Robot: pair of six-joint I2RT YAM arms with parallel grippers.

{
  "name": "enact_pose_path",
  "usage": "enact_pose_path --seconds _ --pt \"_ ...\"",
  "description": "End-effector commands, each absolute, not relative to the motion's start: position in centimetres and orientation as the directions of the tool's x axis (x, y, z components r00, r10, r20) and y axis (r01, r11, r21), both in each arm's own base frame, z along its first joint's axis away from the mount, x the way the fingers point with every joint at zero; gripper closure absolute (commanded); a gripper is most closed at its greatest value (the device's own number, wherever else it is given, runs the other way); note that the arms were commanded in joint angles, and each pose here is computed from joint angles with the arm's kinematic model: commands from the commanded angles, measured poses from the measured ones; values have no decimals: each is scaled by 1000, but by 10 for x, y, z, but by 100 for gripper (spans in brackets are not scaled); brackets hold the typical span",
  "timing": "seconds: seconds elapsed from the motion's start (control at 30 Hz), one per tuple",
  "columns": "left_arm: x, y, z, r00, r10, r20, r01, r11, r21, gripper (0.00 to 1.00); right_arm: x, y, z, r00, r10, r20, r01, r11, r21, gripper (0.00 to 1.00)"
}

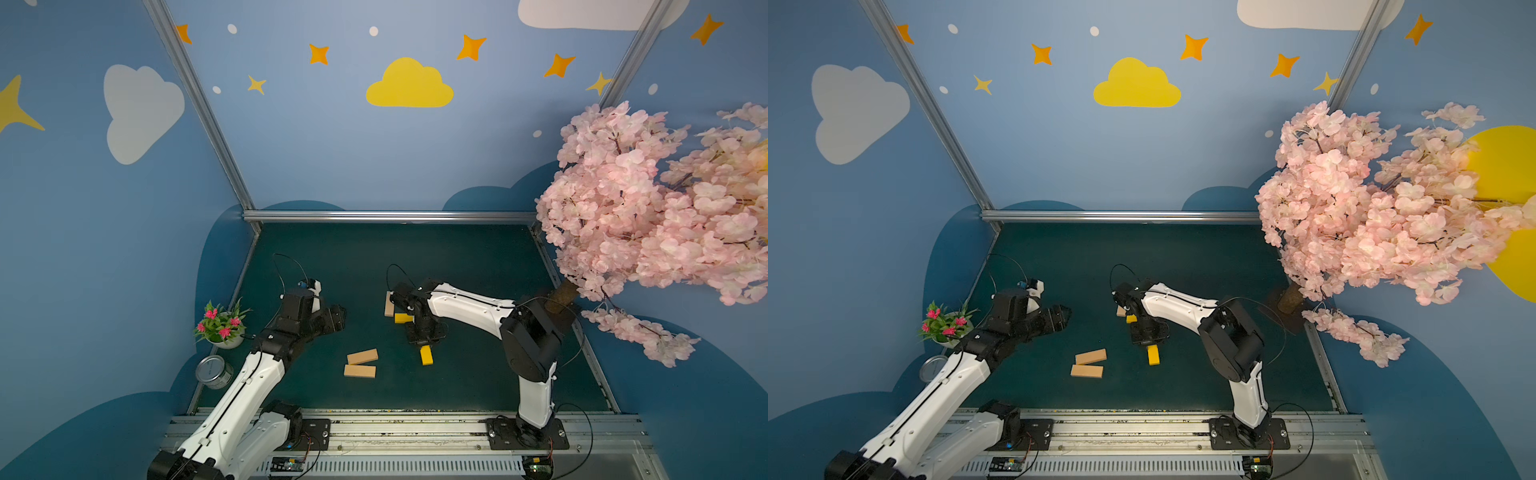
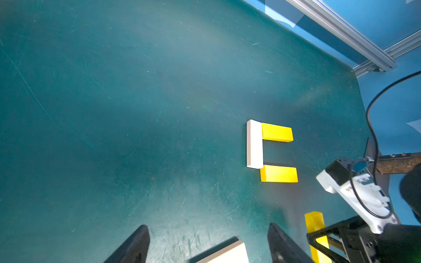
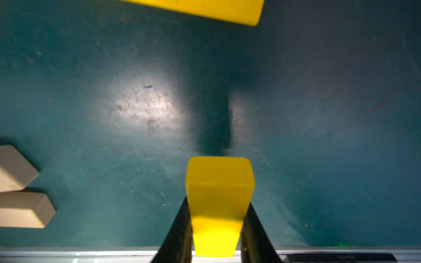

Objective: Assemble the number 6 with building blocks
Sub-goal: Assemble the building block at the center of the board.

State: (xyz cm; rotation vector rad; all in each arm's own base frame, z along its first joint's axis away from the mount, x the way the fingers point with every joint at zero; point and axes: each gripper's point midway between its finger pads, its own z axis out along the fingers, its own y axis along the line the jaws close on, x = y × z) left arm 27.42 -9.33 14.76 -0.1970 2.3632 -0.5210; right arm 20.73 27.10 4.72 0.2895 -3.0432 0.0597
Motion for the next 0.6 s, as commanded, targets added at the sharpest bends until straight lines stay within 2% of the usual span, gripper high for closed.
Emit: enact_pose_path --seconds 0.0,0.57 --pt "275 -94 154 -735 -280 -617 13 905 -426 17 209 273 41 -984 -152 95 -153 988 -8 100" --pt "271 -92 153 -736 -287 -613 1 906 -424 17 232 276 24 -988 -131 85 -132 991 3 100"
